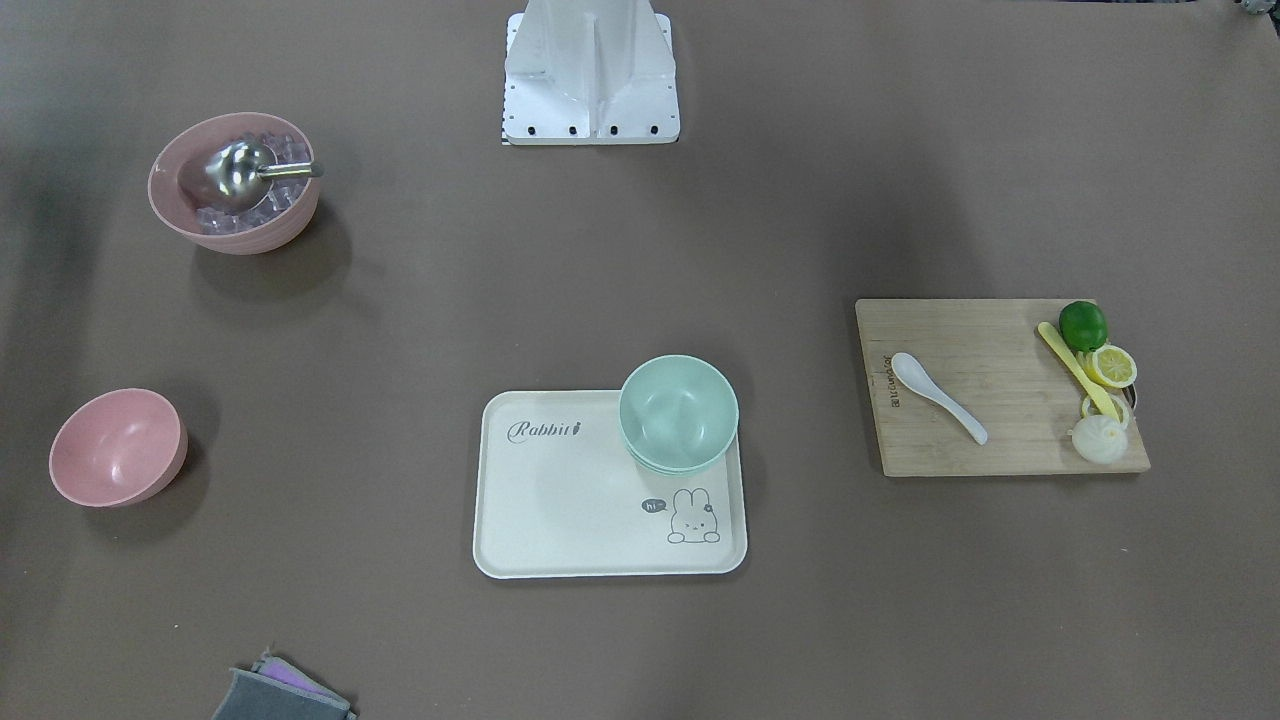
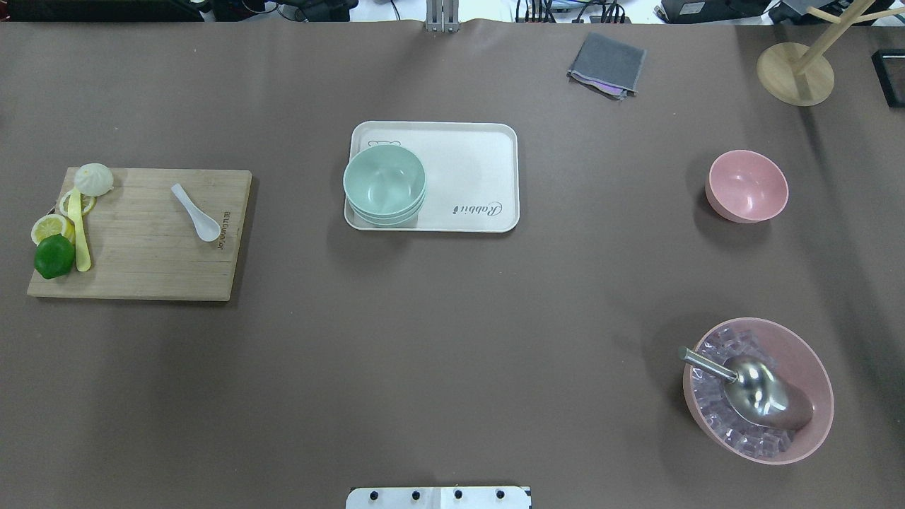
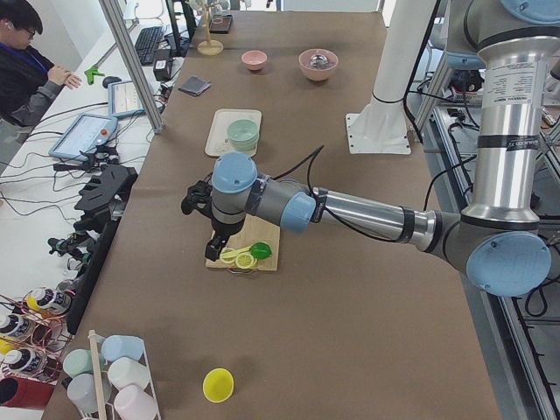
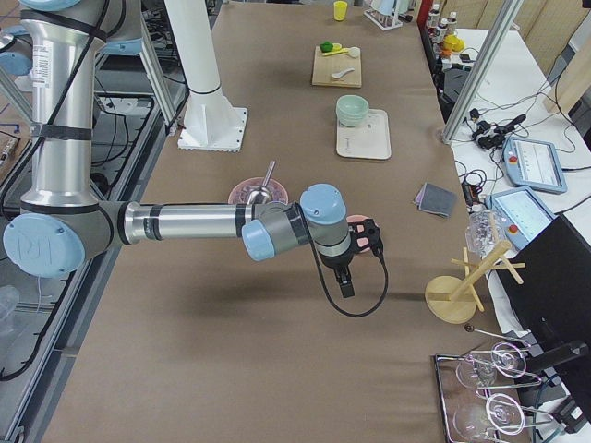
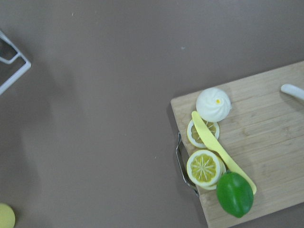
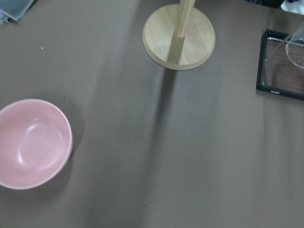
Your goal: Stack pink bowl on green and place spoon
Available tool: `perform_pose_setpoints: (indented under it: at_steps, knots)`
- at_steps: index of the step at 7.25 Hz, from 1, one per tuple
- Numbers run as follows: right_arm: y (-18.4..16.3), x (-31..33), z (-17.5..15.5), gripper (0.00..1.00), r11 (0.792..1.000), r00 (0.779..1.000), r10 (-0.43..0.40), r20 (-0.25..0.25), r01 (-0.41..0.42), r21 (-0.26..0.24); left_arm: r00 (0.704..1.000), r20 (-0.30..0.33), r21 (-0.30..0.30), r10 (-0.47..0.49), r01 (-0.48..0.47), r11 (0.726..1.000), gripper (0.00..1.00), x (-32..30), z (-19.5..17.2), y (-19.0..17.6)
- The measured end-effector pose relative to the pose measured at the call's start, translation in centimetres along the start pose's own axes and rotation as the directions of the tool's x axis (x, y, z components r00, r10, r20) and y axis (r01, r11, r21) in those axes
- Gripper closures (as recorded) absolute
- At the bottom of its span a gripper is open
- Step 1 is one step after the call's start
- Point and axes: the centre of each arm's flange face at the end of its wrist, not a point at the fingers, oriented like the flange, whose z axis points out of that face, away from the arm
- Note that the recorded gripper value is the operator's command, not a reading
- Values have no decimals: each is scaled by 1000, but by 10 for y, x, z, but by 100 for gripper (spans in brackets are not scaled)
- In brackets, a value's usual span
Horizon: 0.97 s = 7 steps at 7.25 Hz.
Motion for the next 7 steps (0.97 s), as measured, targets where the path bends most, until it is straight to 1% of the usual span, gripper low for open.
perform_pose_setpoints:
  at_steps: [1, 2, 3, 4, 5, 6, 7]
  knots:
    - [-14, -11, -4, 0, 1000, 1000, 9, 17, -10, 28, 999, 4, 39, 35, -35, 999, 2, 0, 0, -7]
    - [-20, -18, -4, 0, 999, 999, -2, 35, 0, 46, 998, 7, 74, 68, -68, 995, 2, -2, 2, -7]
    - [-22, -26, 3, 0, 999, 999, -21, 50, 19, 48, 998, 8, 104, 70, -71, 992, 2, -7, 6, -5]
    - [-21, -35, 16, 0, 999, 997, -32, 64, 31, 31, 1000, -7, 120, -5, 6, 993, 2, -6, 12, -7]
    - [-20, -42, 29, 0, 1000, 997, -20, 73, 20, 9, 991, -39, 109, -130, 133, 985, 2, 4, 24, -10]
    - [-19, -52, 42, 0, 1000, 997, 21, 81, -20, -18, 964, -68, 79, -257, 262, 962, 2, 20, 41, -13]
    - [-16, -66, 57, 4, 996, 994, 79, 81, -75, -49, 935, -77, 57, -346, 350, 935, 2, 37, 57, -17]
